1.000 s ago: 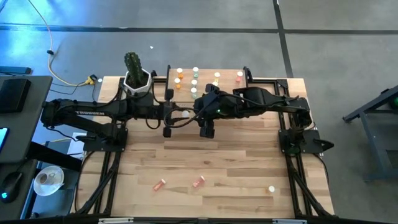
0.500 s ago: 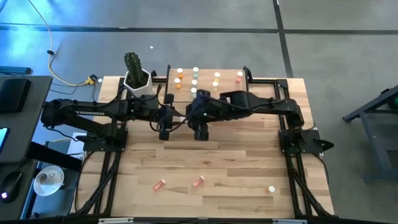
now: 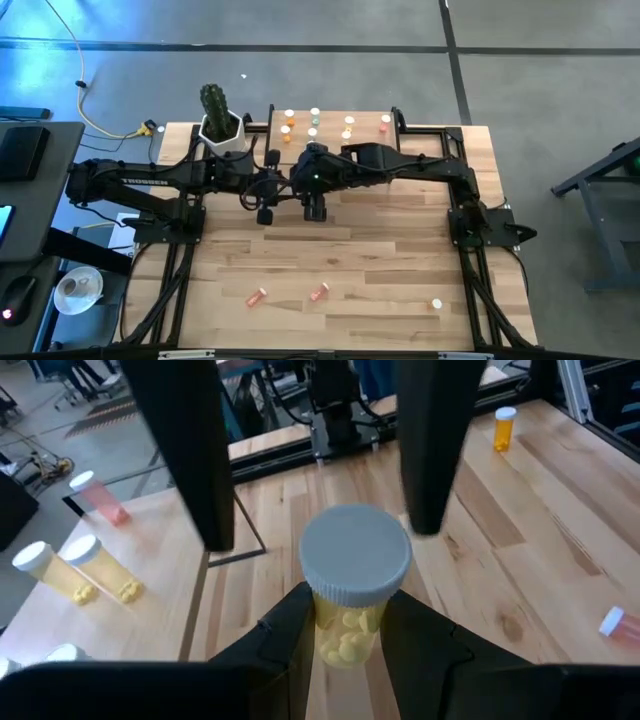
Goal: Pick and place medicine bottles onto shelf by color
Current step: Put the yellow pill bottle on the shelf
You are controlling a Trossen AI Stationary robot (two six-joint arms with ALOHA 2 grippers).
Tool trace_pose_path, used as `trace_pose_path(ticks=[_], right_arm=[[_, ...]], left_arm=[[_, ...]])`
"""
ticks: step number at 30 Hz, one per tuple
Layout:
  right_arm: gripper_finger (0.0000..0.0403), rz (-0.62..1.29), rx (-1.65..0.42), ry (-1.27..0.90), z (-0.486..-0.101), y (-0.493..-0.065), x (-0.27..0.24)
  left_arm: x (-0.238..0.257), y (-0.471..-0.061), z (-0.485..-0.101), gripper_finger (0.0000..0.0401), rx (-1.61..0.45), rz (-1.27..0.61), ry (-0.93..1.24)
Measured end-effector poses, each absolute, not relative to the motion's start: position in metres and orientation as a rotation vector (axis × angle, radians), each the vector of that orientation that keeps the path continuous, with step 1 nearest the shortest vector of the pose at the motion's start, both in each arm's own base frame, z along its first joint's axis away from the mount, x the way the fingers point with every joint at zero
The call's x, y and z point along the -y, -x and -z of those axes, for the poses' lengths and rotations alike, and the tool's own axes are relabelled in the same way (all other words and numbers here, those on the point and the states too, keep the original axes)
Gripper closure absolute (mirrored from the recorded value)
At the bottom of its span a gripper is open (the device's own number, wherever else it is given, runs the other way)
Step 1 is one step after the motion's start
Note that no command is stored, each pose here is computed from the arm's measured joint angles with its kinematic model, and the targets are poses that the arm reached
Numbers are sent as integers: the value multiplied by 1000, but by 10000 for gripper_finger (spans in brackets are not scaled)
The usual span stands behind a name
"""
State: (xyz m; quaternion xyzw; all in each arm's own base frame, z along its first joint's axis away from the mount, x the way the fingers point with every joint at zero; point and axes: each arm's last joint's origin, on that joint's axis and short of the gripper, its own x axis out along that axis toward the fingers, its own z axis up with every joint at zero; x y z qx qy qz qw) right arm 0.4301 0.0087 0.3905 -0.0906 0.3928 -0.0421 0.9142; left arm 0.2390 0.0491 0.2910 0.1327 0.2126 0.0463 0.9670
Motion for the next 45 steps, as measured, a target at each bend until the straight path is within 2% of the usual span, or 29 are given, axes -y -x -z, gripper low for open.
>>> trace_pose_path(ticks=[9, 19, 27, 37, 45], right_arm=[[196, 52, -813, 169, -388, -432, -7], [263, 66, -811, 185, -388, -433, -6], [295, 66, -816, 197, -388, -432, -4], [302, 72, -816, 194, -388, -432, -1], [303, 84, -821, 195, -388, -431, 3]], left_arm=[[-50, -240, -294, 308, -401, -111, -274], [-50, -241, -296, 308, -382, -119, -270], [-50, -241, -296, 308, -378, -121, -271], [-51, -241, -297, 301, -370, -144, -284], [-52, -241, -298, 266, -365, -168, -288]])
